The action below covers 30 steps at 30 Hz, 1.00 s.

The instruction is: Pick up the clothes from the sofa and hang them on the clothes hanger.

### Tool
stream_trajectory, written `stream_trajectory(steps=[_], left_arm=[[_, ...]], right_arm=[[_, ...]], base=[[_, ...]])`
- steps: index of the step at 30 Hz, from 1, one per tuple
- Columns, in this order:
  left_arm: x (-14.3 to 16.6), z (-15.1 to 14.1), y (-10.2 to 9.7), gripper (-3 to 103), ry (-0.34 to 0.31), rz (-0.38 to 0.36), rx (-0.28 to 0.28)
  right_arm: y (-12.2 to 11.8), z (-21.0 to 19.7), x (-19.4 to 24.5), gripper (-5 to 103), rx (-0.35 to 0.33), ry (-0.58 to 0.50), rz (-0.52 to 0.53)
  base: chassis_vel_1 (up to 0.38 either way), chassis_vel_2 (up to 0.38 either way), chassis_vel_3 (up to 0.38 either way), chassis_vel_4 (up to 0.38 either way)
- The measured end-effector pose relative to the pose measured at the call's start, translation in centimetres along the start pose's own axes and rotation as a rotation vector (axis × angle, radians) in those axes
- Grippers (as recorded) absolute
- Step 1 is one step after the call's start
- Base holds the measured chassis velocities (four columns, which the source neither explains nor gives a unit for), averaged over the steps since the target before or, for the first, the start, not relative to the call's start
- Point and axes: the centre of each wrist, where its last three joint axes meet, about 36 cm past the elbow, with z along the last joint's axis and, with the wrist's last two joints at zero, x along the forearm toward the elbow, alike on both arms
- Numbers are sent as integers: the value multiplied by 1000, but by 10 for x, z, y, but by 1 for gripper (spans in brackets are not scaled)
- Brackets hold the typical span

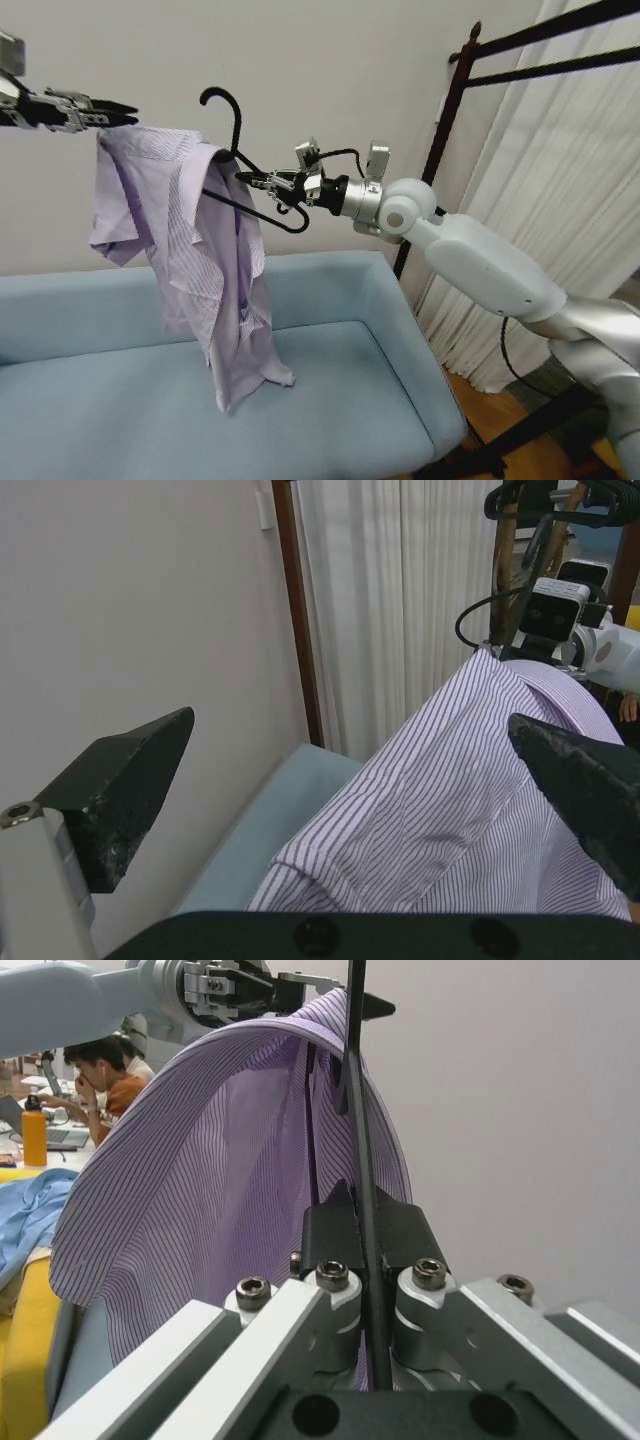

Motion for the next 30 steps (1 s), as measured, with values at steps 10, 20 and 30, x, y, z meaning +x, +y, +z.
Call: stream_trajectory(steps=[10, 20, 30], left_arm=[[-6, 9, 3, 100, 24, 17, 49], [-8, 18, 3, 76, 44, 38, 60], [-5, 20, 3, 39, 42, 40, 59]], right_arm=[[1, -3, 3, 2, 9, -8, 0], [2, -2, 3, 2, 17, -7, 4], [1, -1, 2, 2, 27, 3, 9]], base=[[0, 0, 0, 0], [0, 0, 0, 0], [0, 0, 0, 0]])
